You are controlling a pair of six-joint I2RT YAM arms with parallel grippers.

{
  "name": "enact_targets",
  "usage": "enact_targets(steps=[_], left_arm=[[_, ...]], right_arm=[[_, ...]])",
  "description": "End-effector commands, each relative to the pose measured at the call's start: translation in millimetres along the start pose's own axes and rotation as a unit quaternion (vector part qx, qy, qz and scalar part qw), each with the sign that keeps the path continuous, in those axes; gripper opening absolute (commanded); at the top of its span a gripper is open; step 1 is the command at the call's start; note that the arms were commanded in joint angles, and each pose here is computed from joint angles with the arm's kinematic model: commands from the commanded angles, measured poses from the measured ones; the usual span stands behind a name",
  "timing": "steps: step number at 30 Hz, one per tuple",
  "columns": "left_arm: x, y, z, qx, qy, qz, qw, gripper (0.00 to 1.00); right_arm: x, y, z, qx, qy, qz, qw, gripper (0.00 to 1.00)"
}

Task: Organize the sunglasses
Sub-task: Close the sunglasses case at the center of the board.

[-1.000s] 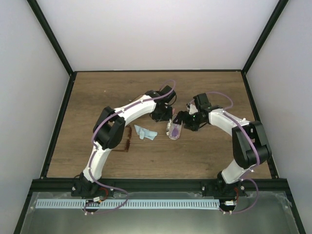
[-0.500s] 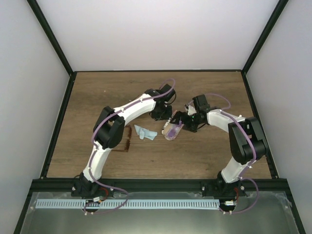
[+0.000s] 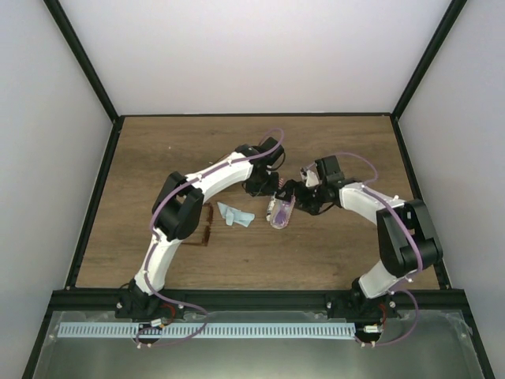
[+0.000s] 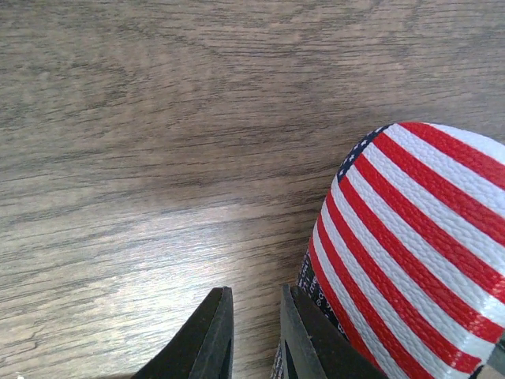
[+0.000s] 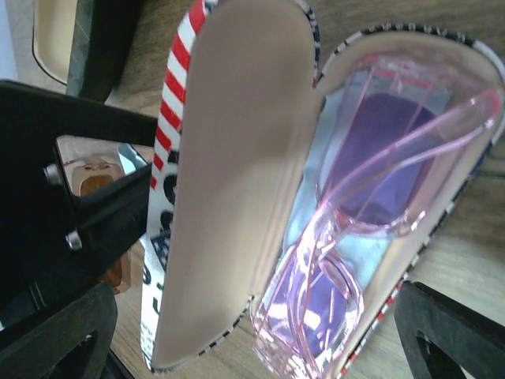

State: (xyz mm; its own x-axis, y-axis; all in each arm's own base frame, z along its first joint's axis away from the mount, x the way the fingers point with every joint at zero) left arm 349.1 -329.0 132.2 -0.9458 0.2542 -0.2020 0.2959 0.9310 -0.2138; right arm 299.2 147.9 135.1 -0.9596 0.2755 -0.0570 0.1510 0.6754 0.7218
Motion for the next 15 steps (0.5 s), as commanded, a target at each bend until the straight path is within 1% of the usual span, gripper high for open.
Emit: enact_targets(steps=[1,9,12,15], left_arm=[[-1.1,-4.9,0.0,0.009,0.006,0.005,1.000,0.19],[-0.1,-7.0,1.8,0.014,0.008,0.003,1.000,0.20],[1.3,-8.9,3.3,0.015,0.011,0.002,1.000,0.20],[2.8,-10.7,3.8,0.015,0.014,0.002,1.000,0.19]], right_arm=[[2.2,4.5,-12.1,-0.007,-0.026,-0.006,1.000,1.00],[4.1,8.8,-27.6,0.005,-0.067,-0.017,0.998,1.00],[4.5,12.1,-24.8,0.000,-0.061,-0.015,0.998,1.00],[6.1,14.7,-13.9,0.017,-0.049,-0.020,0.998,1.00]])
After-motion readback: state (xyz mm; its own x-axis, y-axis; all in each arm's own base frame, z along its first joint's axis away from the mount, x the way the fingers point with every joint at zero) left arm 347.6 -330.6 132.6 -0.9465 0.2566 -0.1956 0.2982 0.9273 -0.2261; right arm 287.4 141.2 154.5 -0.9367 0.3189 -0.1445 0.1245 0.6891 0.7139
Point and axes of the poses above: each gripper's point midway between its finger pads, its own z axis out along the fingers, its own y axis along the line the jaws close on, x = y × z, the point moved 8 cm from there along -z, back along the fingers, and after that the axes turned 11 degrees about z, right-handed, at the moved point
